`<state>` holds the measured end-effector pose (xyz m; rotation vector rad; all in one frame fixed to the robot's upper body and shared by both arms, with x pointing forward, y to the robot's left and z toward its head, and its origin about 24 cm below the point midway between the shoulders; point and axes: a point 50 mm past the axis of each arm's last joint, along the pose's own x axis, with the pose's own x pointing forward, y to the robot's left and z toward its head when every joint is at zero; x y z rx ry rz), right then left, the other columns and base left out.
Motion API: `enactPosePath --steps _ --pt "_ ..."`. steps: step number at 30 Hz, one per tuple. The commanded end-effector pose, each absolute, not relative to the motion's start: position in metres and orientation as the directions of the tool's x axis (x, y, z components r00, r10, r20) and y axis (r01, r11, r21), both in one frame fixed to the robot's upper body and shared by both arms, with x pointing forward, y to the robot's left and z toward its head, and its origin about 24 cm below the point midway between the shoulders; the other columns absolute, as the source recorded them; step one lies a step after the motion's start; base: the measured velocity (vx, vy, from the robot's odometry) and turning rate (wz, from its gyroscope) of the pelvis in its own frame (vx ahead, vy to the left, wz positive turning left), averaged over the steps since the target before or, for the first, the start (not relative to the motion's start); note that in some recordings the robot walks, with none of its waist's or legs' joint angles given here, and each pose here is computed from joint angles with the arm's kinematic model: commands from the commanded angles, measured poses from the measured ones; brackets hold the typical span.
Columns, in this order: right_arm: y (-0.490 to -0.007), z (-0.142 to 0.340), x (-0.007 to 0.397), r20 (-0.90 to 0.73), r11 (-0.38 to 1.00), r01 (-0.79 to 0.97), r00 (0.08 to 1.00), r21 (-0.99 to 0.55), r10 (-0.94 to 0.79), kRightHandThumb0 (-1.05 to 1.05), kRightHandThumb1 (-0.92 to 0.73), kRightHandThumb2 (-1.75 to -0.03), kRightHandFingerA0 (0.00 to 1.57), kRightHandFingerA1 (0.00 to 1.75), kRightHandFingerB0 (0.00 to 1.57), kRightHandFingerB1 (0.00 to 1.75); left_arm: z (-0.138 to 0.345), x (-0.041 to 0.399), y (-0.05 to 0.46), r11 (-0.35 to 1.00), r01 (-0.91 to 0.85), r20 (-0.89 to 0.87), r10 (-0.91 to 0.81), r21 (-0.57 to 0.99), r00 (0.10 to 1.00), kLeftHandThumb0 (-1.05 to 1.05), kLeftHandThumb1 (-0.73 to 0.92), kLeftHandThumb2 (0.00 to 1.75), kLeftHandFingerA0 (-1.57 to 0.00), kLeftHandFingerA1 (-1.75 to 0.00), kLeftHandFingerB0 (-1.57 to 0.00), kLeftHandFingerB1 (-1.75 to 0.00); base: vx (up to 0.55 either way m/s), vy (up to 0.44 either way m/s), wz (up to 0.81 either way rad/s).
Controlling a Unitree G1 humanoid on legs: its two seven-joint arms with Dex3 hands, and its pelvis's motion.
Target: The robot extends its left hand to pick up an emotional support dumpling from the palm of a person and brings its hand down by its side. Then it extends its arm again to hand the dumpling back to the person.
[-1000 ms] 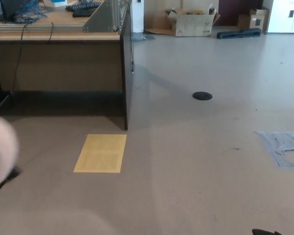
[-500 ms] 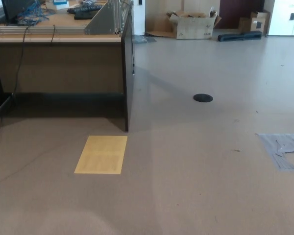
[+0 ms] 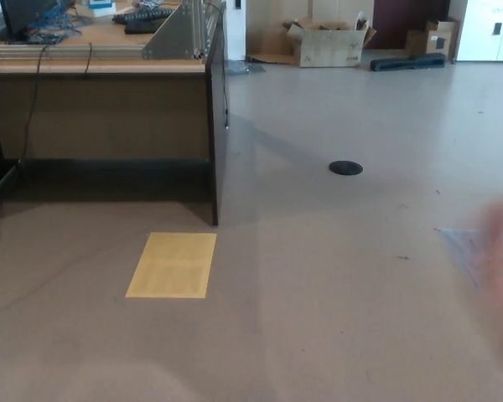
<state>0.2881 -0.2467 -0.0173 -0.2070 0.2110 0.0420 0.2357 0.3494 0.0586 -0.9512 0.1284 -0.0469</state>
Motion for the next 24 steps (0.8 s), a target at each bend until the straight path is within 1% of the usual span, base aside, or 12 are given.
enactPosePath --steps 1,2,5,8,11,13,15,16,17,18,20,24 --pt "-0.252 -0.013 0.29 -0.209 0.98 -0.046 0.978 -0.191 0.005 -0.63 -0.5 -0.79 0.32 0.48 0.18 0.39 0.079 0.241 0.359 0.635 0.024 -0.022 -0.064 -0.772 0.998 -0.18 0.77 0.63 -0.84 -1.17 -0.69 -0.72 0.0 0.0 0.0" --pt "-0.252 -0.014 0.29 -0.21 0.979 -0.045 0.978 -0.199 0.002 -0.63 -0.5 -0.79 0.33 0.48 0.18 0.39 0.091 0.248 0.36 0.657 0.05 0.002 -0.073 -0.753 0.997 -0.15 0.71 0.61 -0.86 -1.15 -0.72 -0.69 0.0 0.0 0.0" --pt "-0.253 -0.013 0.291 -0.208 0.978 -0.042 0.978 -0.203 -0.001 -0.63 -0.5 -0.79 0.33 0.48 0.18 0.39 0.097 0.252 0.359 0.666 0.064 0.015 -0.08 -0.743 0.997 -0.15 0.71 0.61 -0.86 -1.15 -0.72 -0.69 0.0 0.0 0.0" --pt "-0.253 -0.012 0.292 -0.209 0.98 -0.036 0.978 -0.197 -0.006 -0.62 -0.5 -0.79 0.31 0.47 0.17 0.39 0.141 0.274 0.35 0.813 0.109 0.082 -0.076 -0.572 0.994 -0.14 0.7 0.61 -0.87 -1.18 -0.73 -0.63 0.0 0.0 0.0" --pt "-0.253 -0.012 0.292 -0.209 0.98 -0.036 0.978 -0.196 -0.006 -0.62 -0.5 -0.79 0.31 0.47 0.17 0.39 0.143 0.275 0.348 0.82 0.108 0.083 -0.073 -0.562 0.994 -0.14 0.7 0.61 -0.87 -1.18 -0.73 -0.63 0.0 0.0 0.0" --pt "-0.254 -0.011 0.292 -0.203 0.978 -0.031 0.979 -0.206 -0.011 -0.63 -0.5 -0.79 0.32 0.47 0.18 0.39 0.198 0.299 0.311 0.884 0.28 0.208 -0.215 -0.374 0.954 -0.17 0.66 0.6 -0.92 -1.26 -0.78 -0.61 0.0 0.0 0.0" --pt "-0.253 -0.01 0.293 -0.202 0.979 -0.029 0.979 -0.201 -0.013 -0.63 -0.5 -0.79 0.31 0.47 0.18 0.39 0.23 0.308 0.277 0.893 0.393 0.253 -0.337 -0.219 0.907 -0.16 0.69 0.6 -0.92 -1.17 -0.8 -0.59 -0.02 -0.005 0.03" --pt "-0.253 -0.01 0.294 -0.201 0.979 -0.028 0.98 -0.2 -0.013 -0.62 -0.5 -0.79 0.31 0.47 0.18 0.39 0.235 0.309 0.271 0.888 0.417 0.262 -0.363 -0.191 0.894 -0.14 0.72 0.61 -0.87 -1.13 -0.8 -0.59 0.0 0.0 0.0" --pt "-0.253 -0.009 0.294 -0.198 0.98 -0.029 0.98 -0.197 -0.011 -0.62 -0.5 -0.79 0.31 0.47 0.18 0.39 0.243 0.312 0.257 0.878 0.463 0.271 -0.418 -0.124 0.867 -0.17 0.7 0.61 -0.94 -1.05 -0.82 -0.57 0.0 0.0 0.0" --pt "-0.253 -0.009 0.295 -0.198 0.981 -0.029 0.98 -0.191 -0.009 -0.62 -0.5 -0.79 0.31 0.47 0.18 0.39 0.248 0.313 0.249 0.873 0.482 0.267 -0.447 -0.081 0.854 -0.17 0.7 0.61 -0.94 -1.05 -0.82 -0.57 0.0 0.0 0.0" --pt "-0.253 -0.008 0.295 -0.196 0.981 -0.027 0.98 -0.192 -0.011 -0.63 -0.5 -0.79 0.32 0.47 0.19 0.4 0.259 0.319 0.215 0.828 0.557 0.247 -0.554 0.065 0.795 -0.15 0.7 0.6 -1.0 -0.91 -0.87 -0.58 0.0 0.0 0.0" --pt "-0.252 -0.007 0.295 -0.194 0.979 -0.041 0.981 -0.201 0.001 -0.62 -0.5 -0.79 0.31 0.47 0.18 0.4 0.268 0.322 0.174 0.736 0.602 0.195 -0.669 0.31 0.718 -0.17 0.67 0.6 -1.09 -0.86 -0.94 -0.54 0.0 0.0 0.0"
